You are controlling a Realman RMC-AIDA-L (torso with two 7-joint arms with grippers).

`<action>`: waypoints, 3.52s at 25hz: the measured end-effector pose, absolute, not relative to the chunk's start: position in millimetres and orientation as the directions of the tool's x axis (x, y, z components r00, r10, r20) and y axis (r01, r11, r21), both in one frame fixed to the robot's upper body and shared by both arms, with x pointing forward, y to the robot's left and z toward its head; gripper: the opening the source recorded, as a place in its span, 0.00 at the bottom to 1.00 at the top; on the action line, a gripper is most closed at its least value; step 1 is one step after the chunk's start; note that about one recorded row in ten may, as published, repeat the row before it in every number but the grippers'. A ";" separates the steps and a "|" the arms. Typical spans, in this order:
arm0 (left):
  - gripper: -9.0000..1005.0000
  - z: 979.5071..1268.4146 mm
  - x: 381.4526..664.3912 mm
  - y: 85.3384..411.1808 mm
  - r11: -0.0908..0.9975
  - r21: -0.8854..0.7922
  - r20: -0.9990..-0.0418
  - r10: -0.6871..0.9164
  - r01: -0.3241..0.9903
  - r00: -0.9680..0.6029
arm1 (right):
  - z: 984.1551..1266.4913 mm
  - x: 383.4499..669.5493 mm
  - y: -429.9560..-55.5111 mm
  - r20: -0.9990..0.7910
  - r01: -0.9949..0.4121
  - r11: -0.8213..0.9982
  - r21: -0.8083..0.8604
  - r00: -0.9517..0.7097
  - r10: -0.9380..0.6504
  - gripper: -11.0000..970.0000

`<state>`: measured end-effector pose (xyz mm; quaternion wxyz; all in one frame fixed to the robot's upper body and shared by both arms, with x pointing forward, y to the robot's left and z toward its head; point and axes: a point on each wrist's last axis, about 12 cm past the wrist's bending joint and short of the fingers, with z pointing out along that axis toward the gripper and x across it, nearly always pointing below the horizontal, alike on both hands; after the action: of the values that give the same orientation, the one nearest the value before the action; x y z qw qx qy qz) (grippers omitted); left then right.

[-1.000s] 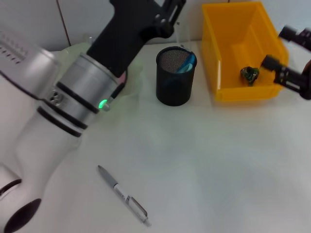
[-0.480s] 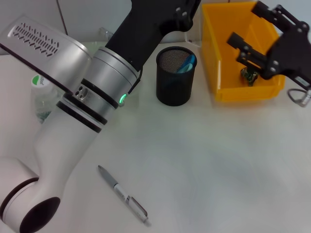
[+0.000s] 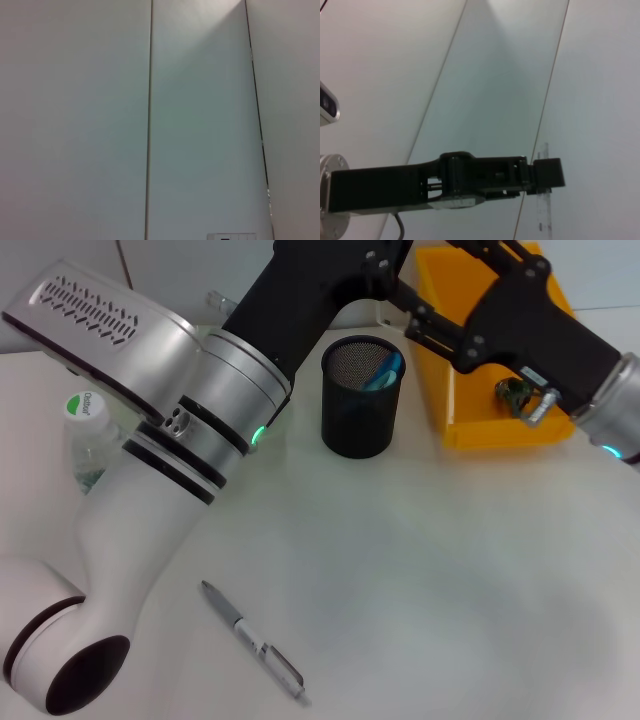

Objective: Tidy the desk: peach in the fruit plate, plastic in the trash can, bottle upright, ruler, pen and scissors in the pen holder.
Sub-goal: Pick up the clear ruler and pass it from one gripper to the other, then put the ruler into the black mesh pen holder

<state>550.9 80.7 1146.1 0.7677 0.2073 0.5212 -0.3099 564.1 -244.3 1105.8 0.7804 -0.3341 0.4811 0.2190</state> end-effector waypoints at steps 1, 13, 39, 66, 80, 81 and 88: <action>0.39 1146.1 551.0 80.6 0.722 -0.005 -0.929 -0.259 0.692 0.264 | 1106.1 565.4 -242.3 -0.896 -0.661 0.681 -0.313 0.444 0.019 0.74; 0.39 1144.9 551.4 80.0 0.722 0.004 -0.933 -0.246 0.692 0.262 | 1105.1 571.8 -226.1 -0.890 -0.650 0.686 -0.326 0.456 0.009 0.70; 0.39 1142.9 547.9 78.7 0.720 0.028 -0.934 -0.229 0.694 0.276 | 1106.1 571.0 -224.3 -0.882 -0.637 0.699 -0.325 0.472 0.020 0.14; 0.66 1144.4 546.9 75.6 0.708 0.036 -0.931 -0.232 0.705 0.280 | 1106.5 570.9 -226.5 -0.891 -0.651 0.699 -0.297 0.452 0.042 0.02; 0.85 1140.3 526.9 118.6 0.578 -0.075 -0.961 -0.261 0.813 0.096 | 1103.5 602.7 -199.7 -0.947 -0.633 0.742 -0.221 0.322 -0.007 0.03; 0.85 1140.0 525.8 123.3 0.568 -0.081 -0.966 -0.247 0.819 0.076 | 1102.0 603.8 -196.4 -0.952 -0.635 0.744 -0.208 0.305 -0.006 0.03; 0.85 1141.5 521.1 160.6 0.538 -0.133 -0.978 -0.209 0.832 -0.021 | 1092.7 610.7 -186.0 -0.979 -0.612 0.780 -0.131 0.202 -0.006 0.03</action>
<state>521.1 160.6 1141.5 0.6480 0.2639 0.5908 -0.4017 610.7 -186.0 1092.7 0.7308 -0.2591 0.5964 0.2075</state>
